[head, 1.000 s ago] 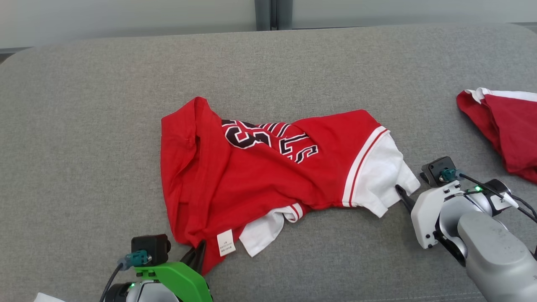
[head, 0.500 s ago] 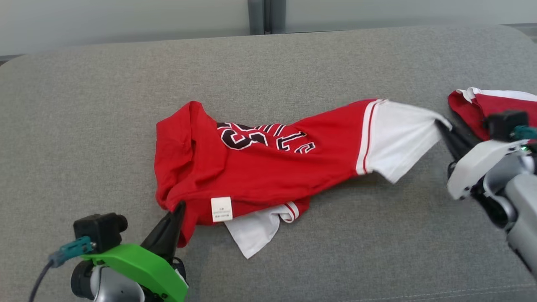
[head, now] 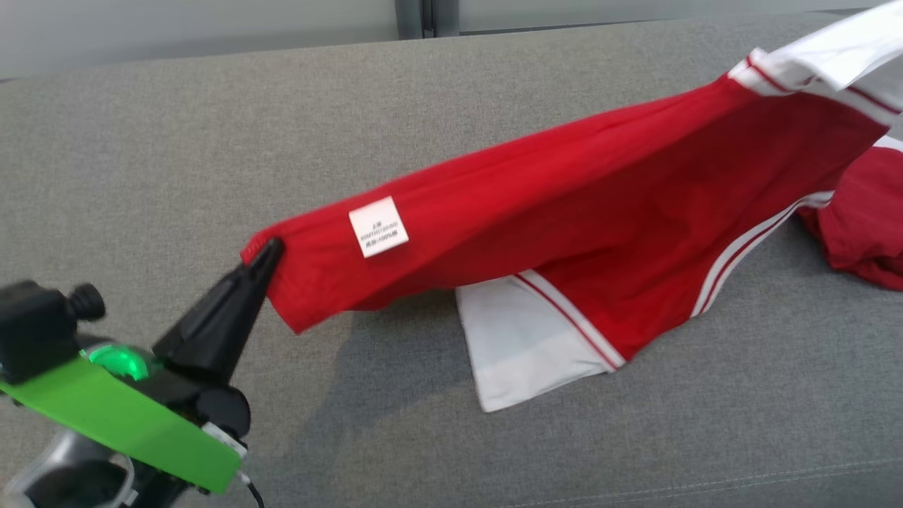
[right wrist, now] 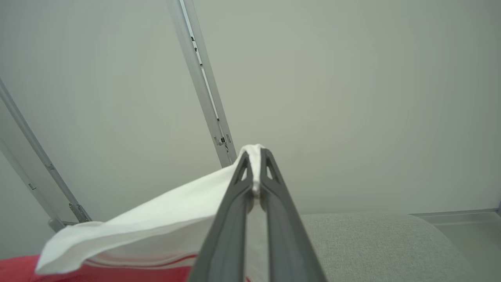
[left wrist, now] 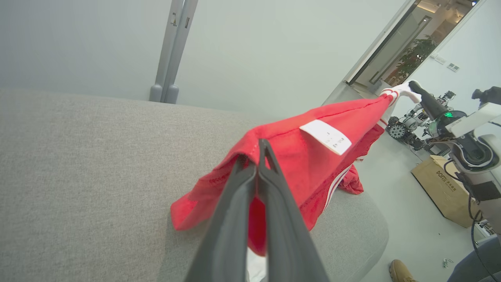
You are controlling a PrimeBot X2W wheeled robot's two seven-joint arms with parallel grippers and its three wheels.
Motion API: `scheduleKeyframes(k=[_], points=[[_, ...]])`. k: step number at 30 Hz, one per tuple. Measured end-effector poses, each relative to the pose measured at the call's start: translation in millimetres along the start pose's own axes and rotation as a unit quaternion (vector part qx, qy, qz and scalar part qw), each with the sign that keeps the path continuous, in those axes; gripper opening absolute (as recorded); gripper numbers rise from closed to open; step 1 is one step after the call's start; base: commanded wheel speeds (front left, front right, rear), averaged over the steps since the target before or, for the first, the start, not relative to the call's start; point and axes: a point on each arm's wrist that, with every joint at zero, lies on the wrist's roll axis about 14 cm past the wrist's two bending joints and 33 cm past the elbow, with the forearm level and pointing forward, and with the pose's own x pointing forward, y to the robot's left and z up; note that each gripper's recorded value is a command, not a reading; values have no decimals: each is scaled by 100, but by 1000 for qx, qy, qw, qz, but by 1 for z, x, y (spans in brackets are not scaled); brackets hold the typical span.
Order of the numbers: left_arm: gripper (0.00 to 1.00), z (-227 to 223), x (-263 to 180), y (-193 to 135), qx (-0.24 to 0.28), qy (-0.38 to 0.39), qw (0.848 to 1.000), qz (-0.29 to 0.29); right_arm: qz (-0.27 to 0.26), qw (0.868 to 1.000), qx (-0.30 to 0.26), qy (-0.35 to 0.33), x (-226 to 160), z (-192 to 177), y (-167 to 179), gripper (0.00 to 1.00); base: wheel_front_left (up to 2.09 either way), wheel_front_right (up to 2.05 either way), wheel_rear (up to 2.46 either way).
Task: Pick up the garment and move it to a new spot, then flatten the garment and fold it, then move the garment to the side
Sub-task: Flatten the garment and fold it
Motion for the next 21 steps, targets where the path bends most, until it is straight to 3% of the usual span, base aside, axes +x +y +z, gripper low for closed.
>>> scheduleKeyframes(k=[4,11,16,21], points=[[0,31,21,-8,22,13,998,-56,-10,1000,-12,-12,18,23,-10,0,0,0,0],[0,83,99,47,54,47,997,-17,-10,1000,-22,5,95,8,5,0,0,0,0],[0,138,166,83,72,-32,996,33,-37,996,-16,-74,168,26,18,0,0,0,0],[0,183,211,102,106,-166,979,50,-32,986,14,-165,218,36,52,0,0,0,0]])
